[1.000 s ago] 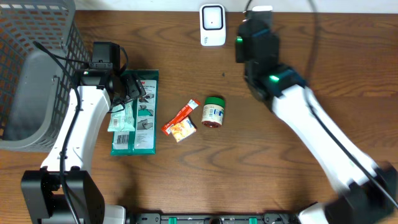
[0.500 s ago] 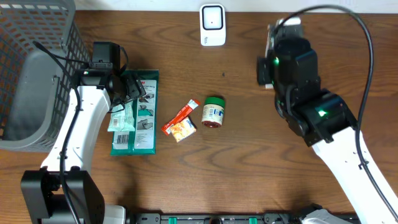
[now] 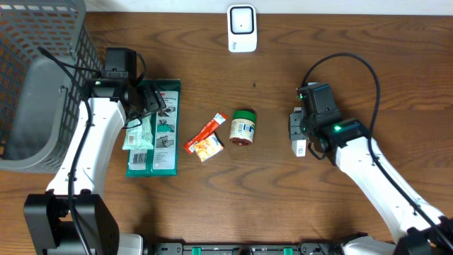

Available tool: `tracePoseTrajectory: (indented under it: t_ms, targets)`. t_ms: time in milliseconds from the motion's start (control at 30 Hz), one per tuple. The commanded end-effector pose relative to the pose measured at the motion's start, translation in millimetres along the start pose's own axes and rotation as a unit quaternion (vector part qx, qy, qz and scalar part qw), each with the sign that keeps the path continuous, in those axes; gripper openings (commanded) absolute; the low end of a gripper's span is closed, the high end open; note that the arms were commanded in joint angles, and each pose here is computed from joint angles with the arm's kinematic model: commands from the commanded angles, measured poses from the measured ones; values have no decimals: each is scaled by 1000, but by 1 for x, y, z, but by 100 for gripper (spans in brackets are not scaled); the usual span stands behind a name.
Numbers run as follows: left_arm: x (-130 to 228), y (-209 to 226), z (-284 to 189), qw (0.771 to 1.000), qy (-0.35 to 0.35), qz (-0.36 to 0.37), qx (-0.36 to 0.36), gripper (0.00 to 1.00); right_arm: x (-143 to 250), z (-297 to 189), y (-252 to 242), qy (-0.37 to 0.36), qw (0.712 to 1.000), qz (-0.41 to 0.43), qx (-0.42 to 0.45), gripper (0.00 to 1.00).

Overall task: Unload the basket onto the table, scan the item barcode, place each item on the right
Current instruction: 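Lower the Panadol box back onto the table right of the jar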

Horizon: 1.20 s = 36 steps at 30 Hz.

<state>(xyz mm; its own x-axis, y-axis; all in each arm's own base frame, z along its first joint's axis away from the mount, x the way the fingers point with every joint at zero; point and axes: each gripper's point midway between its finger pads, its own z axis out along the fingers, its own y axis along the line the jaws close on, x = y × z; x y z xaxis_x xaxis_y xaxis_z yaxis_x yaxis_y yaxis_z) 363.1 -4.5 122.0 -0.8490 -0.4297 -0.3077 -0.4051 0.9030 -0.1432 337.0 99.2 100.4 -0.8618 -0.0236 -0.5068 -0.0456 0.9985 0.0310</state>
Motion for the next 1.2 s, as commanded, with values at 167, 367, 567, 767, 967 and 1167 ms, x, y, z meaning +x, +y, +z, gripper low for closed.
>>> tracePoseTrajectory:
  t_ms: [167,367,567,767,967,1167]
  targets:
    - [-6,0,-7,1000,-13,-2,1,83,28,43,3,57,998,7,-8,24]
    - [-6,0,-7,1000,-13,-2,1,83,16,46,9,40,999,11,-23,37]
    - [-6,0,-7,1000,-13,-2,1,83,-21,10,20,33,994,39,-93,44]
    - [-6,0,-7,1000,-13,-2,1,83,-21,-10,6,81,985,70,-135,50]
    - [-6,0,-7,1000,-13,-2,1,83,-11,2,-2,111,971,66,-200,52]
    - [-6,0,-7,1000,-13,-2,1,83,-1,44,2,135,967,47,-210,53]
